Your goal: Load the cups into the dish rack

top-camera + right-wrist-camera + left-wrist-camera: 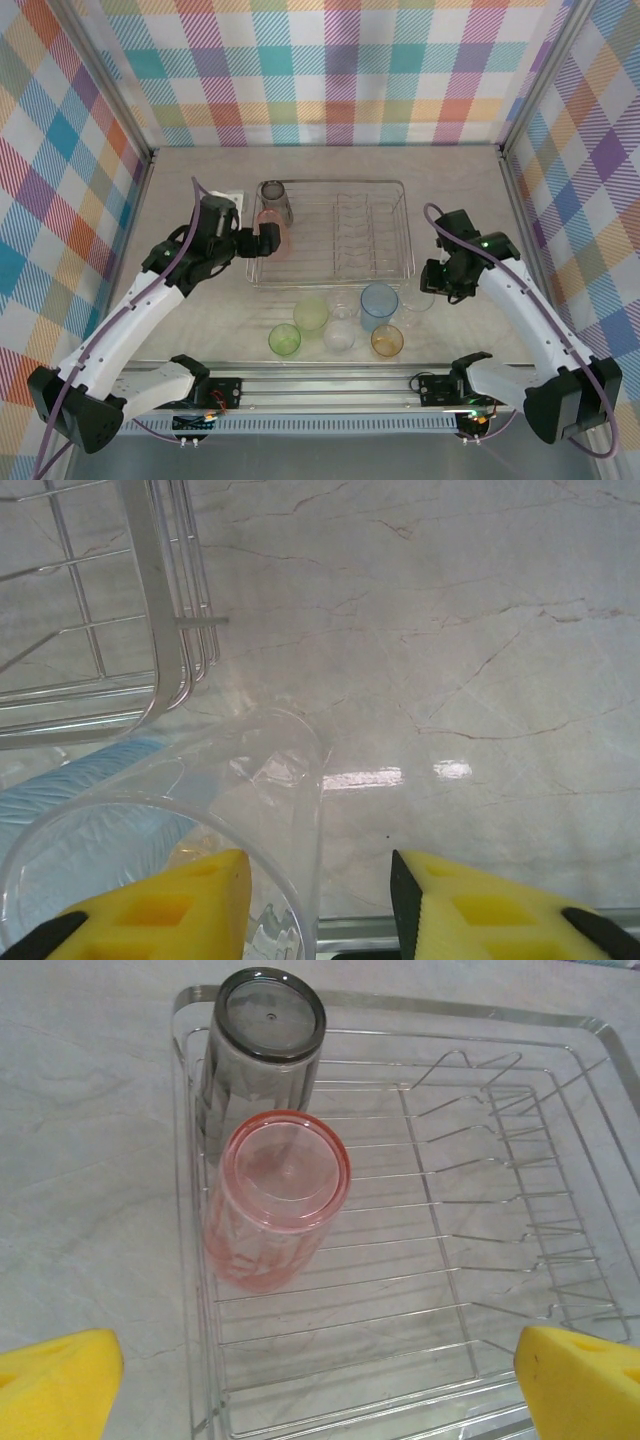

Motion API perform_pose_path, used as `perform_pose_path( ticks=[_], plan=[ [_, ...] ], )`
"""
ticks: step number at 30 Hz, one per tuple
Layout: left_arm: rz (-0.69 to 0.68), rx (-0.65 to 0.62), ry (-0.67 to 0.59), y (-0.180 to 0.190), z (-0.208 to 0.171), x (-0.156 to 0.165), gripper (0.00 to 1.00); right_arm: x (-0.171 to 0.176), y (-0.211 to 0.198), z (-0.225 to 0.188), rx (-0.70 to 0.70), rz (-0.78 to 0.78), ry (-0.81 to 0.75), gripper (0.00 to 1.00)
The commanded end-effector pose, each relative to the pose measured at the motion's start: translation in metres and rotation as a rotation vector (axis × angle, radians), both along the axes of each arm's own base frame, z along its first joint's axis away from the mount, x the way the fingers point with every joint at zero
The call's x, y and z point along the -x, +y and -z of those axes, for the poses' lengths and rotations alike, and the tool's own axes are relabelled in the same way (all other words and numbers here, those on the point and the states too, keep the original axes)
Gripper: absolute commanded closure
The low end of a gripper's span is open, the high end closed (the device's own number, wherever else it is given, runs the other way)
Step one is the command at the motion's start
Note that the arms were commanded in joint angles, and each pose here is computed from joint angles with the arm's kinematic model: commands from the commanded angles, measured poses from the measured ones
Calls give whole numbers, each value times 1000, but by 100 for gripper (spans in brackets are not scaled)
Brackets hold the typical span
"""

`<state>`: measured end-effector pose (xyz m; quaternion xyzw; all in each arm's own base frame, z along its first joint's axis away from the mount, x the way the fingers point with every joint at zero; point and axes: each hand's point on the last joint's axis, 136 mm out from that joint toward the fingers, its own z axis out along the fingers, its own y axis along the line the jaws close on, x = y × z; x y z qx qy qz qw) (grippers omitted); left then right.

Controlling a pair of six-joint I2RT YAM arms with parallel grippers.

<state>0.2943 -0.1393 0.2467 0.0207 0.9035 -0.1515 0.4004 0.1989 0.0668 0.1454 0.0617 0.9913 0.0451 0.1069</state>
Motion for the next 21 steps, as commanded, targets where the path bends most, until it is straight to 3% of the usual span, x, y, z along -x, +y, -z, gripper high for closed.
perform_pose_path(
  ticks=[1, 21],
  plan=[
    [6, 62, -16, -6, -3, 0, 0, -1, 1, 6, -4, 11, 16, 62],
    [6, 93, -46, -4, 0, 7, 0, 13, -1, 9, 0, 8, 50, 93]
  ],
)
